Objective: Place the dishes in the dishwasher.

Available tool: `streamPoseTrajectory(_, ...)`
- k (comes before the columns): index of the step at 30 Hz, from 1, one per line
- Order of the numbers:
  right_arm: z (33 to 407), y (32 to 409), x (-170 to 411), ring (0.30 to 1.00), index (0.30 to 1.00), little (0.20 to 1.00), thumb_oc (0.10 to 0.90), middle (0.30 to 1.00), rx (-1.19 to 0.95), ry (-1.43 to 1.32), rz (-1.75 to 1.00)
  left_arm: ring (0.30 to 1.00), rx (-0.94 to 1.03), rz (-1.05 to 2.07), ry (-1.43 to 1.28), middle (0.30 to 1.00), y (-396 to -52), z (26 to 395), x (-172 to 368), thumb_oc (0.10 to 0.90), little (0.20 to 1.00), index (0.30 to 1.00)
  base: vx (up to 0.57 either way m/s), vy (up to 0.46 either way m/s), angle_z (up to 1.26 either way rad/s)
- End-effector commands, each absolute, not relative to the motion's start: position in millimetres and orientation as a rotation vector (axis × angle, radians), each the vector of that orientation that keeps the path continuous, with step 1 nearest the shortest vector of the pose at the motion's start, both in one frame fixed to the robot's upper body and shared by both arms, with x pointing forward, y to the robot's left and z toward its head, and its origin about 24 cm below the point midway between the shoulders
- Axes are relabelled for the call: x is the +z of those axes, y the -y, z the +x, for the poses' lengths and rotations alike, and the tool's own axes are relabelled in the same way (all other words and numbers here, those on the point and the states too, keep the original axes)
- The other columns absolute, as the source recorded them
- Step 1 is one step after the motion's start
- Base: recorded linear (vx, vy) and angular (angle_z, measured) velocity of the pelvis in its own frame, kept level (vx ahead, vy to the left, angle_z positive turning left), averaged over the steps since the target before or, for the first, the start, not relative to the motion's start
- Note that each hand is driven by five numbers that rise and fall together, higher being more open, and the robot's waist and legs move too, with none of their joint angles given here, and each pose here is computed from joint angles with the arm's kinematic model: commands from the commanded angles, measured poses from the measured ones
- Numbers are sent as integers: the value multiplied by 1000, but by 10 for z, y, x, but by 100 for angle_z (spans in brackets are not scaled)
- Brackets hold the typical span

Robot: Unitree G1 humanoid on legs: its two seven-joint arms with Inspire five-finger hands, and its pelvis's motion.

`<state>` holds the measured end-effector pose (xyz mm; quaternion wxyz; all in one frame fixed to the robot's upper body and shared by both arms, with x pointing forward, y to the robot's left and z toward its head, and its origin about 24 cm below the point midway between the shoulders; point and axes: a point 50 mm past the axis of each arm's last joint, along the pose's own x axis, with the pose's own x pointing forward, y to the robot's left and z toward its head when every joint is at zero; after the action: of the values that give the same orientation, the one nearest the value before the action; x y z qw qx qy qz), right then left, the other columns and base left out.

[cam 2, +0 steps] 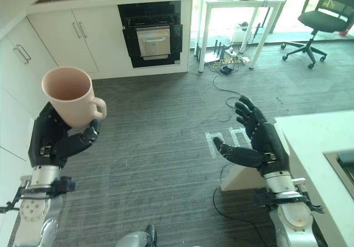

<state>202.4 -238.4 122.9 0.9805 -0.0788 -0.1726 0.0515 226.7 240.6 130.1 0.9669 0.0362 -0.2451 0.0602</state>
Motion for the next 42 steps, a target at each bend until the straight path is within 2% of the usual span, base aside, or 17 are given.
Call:
streamPoseTrajectory(1,2083,2248,1609,900,900,900,800,900,85,610,-126,300,70,164,716,300,-2393,2178,1718,400,300,300,532,434,1)
streamPoseTrajectory(6,2099,2230,1531,900,900,900,800,900,98,582,-119,300,73,173,704,300,-2432,2162,1735,400,300,300,252,109,-2)
streamPoseTrajectory(13,1982,2307,1544,900,900,900,800,900,102,608,-106,300,71,186,709,300,-2425,2045,1695,400,300,300,339,-246,7)
streamPoseTrajectory(26,2084,2294,1543,900,900,900,800,900,118,568,-135,300,75,132,655,300,-2374,2035,1560,400,300,300,385,-289,1)
streamPoseTrajectory(34,2019,2377,1525,900,900,900,800,900,151,544,-161,300,104,111,648,300,-2428,1976,1487,400,300,300,481,278,-54)
streamPoseTrajectory(42,2069,2242,1505,900,900,900,800,900,125,537,-98,300,71,169,675,300,-2398,2114,1631,400,300,300,377,279,5)
